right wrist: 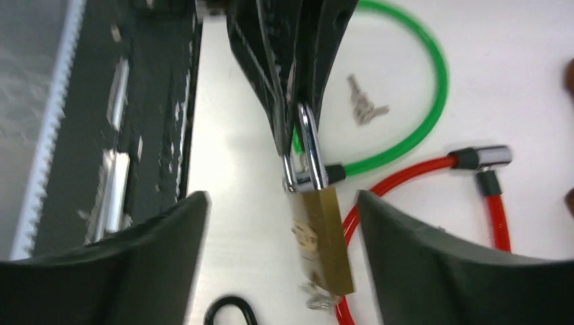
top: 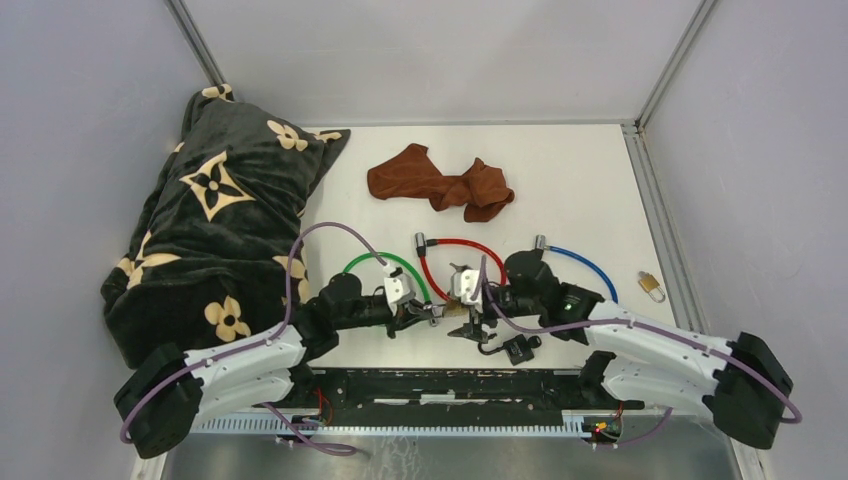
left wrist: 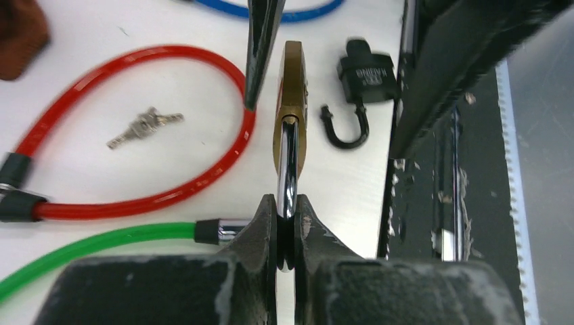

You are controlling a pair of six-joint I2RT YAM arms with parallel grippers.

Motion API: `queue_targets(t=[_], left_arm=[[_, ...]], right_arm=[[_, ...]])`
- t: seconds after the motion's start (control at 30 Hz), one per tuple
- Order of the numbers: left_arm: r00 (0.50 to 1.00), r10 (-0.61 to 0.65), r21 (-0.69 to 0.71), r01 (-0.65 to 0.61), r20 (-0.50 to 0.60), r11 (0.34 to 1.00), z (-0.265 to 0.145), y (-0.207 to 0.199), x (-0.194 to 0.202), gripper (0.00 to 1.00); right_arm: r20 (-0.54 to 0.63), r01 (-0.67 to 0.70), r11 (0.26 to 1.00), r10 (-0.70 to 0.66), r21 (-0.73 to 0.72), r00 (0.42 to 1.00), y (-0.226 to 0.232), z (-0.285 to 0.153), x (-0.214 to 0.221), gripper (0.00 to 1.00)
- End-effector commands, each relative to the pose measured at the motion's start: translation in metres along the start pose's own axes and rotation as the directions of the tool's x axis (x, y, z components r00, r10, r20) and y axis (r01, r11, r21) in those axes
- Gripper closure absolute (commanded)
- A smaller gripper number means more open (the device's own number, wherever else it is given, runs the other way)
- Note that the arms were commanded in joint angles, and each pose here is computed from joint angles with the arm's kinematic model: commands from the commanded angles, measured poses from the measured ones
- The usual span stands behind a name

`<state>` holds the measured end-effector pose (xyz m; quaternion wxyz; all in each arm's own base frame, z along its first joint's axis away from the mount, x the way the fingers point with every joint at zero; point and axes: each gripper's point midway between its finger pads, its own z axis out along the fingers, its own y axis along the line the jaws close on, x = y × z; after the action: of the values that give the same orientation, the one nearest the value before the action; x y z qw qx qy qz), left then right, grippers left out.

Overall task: Lock with the key
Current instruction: Lock the lock.

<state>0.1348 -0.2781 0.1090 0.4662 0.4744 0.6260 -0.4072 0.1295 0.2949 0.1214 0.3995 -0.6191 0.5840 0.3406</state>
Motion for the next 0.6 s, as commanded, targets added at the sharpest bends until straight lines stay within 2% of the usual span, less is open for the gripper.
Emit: queue_targets(t=[0.0,0.27,0.57], left_arm=[[0.940,0.084,-0.050,-0.071,0.330,0.996,-0.011,0.008,-0.123,0.98],[0.889,0.114,0.052,-0.153,0.443,0.987,-0.035,-0.023,-0.173,0.98],[0.872,0.111,0.059,-0.158,0.477,0.986,-0.045,-0.028,-0.188,0.98]], right_arm=[[0.243,0.084,0.991,-0.108,0.106,0.964,-0.021,-0.029,-0.068,0.02],[0.447,0.027,0.997,-0.058,0.074,0.893,-0.024,-0.066,-0.091,0.02],[0.512,0.017,0.999,0.001,-0.032,0.859,-0.011,-0.071,-0.109,0.23]])
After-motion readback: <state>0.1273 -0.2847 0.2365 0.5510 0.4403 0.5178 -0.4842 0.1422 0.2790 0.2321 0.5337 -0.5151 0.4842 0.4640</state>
